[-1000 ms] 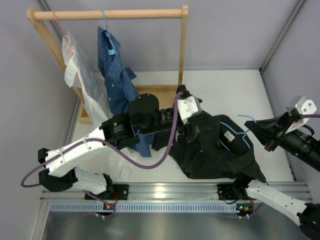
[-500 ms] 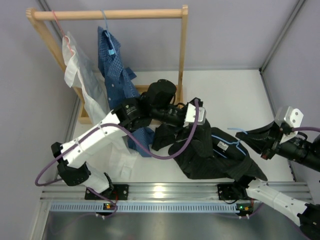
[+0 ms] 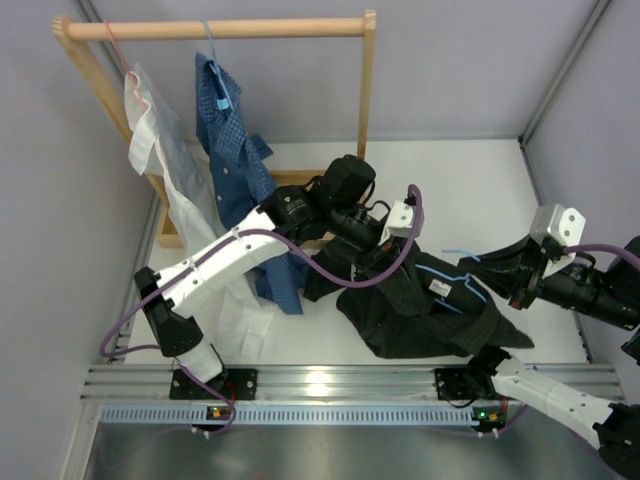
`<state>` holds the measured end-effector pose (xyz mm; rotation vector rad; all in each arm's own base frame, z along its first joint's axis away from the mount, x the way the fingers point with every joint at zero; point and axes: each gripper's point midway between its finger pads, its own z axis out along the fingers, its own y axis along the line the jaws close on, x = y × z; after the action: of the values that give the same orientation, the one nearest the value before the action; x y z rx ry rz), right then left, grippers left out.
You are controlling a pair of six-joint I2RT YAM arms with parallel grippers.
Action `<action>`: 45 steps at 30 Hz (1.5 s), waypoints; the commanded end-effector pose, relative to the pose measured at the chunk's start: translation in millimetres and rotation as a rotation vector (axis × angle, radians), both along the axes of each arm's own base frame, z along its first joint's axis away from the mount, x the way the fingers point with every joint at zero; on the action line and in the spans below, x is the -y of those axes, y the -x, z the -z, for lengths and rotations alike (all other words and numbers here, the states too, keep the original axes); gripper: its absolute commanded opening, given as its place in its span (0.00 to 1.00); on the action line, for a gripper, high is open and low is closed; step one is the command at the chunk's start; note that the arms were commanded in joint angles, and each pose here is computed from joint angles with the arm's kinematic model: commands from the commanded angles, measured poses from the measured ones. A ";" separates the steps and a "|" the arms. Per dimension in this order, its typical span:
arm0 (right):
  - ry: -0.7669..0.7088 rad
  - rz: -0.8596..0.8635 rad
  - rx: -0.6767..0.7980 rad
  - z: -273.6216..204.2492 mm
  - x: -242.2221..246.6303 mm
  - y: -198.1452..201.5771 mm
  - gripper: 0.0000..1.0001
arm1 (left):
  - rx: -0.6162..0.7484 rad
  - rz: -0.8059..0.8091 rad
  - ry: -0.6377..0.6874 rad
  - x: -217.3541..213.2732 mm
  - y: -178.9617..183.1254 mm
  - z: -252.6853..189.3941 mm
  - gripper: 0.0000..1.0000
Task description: Place the shirt on the hanger
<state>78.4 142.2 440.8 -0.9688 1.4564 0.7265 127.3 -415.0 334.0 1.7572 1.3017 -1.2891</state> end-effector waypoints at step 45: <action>0.213 -0.107 -0.181 73.0 4.3 23.6 0.00 | -0.045 0.205 0.298 -83.9 21.0 -97.8 0.00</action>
<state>57.5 133.4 345.7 -1.1610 1.7701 0.7370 117.7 -340.1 397.5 1.6826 1.0674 -1.5766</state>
